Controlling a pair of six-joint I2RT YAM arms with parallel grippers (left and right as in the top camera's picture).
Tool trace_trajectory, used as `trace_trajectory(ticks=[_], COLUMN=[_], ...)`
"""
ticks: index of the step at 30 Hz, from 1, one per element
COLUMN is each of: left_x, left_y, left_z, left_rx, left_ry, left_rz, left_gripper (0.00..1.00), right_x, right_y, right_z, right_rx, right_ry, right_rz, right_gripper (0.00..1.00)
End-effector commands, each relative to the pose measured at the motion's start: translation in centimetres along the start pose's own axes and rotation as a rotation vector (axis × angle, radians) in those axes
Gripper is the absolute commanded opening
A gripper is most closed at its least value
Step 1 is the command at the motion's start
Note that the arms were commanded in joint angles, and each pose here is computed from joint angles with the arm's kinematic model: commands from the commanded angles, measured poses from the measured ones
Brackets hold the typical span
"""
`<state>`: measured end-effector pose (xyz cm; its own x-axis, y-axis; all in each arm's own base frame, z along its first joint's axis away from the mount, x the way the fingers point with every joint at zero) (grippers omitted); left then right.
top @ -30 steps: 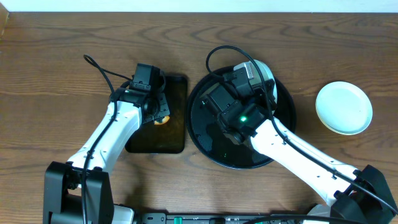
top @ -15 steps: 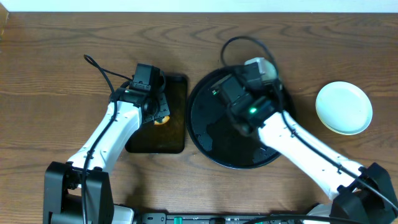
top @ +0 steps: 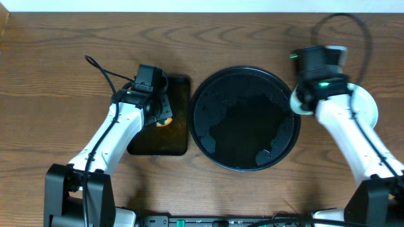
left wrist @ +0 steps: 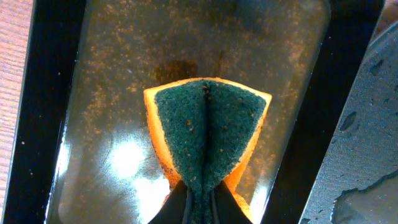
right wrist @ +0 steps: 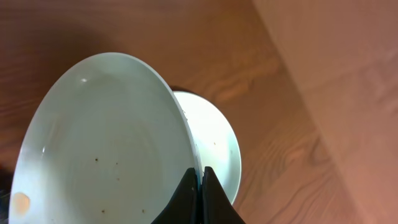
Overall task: Clean dirty plates on tray and stack at the side
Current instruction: 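Lift the light-blue plate with the right gripper and carry it right, then place the light-blue plate onto the plate stack at right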
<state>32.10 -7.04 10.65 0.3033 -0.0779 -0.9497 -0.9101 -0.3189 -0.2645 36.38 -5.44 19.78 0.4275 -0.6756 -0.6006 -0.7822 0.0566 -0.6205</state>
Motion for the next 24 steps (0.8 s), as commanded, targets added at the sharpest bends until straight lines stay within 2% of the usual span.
trace_trajectory(ticks=[1, 8, 22, 23, 24], left_x=[-0.2, -0.2, -0.2, -0.2, -0.2], left_y=[0.0, 0.2, 0.3, 0.3, 0.3], left_z=[0.3, 0.5, 0.5, 0.5, 0.5], left_rx=[0.010, 0.010, 0.010, 0.010, 0.010], left_ry=[-0.015, -0.020, -0.024, -0.024, -0.024], left_rz=[-0.008, 0.001, 0.009, 0.008, 0.009], left_gripper=[0.07, 0.08, 0.08, 0.08, 0.08], right_x=[1.9, 6.1, 8.7, 8.7, 8.7], right_y=[0.3, 2.8, 4.7, 4.7, 4.7], right_z=[-1.5, -4.1, -8.1, -8.2, -8.2], right_rx=[0.122, 0.212, 0.291, 0.293, 0.294], right_ry=[-0.107, -0.148, -0.068, -0.066, -0.065], right_rz=[0.073, 0.231, 0.311, 0.313, 0.313], right_gripper=[0.01, 0.01, 0.01, 0.03, 0.10])
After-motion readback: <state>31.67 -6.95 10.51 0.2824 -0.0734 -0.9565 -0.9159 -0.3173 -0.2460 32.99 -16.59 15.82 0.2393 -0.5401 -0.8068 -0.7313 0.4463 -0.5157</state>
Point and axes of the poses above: each gripper's point midway between its finger pads, its own x axis out along the fingers, its own z axis along the line the jaws close on, y = z × x, the point moved 4 cm from there along -x, back along the fingers, and after that the axes turned 3 degrees about -x, right-handed, at the moved point
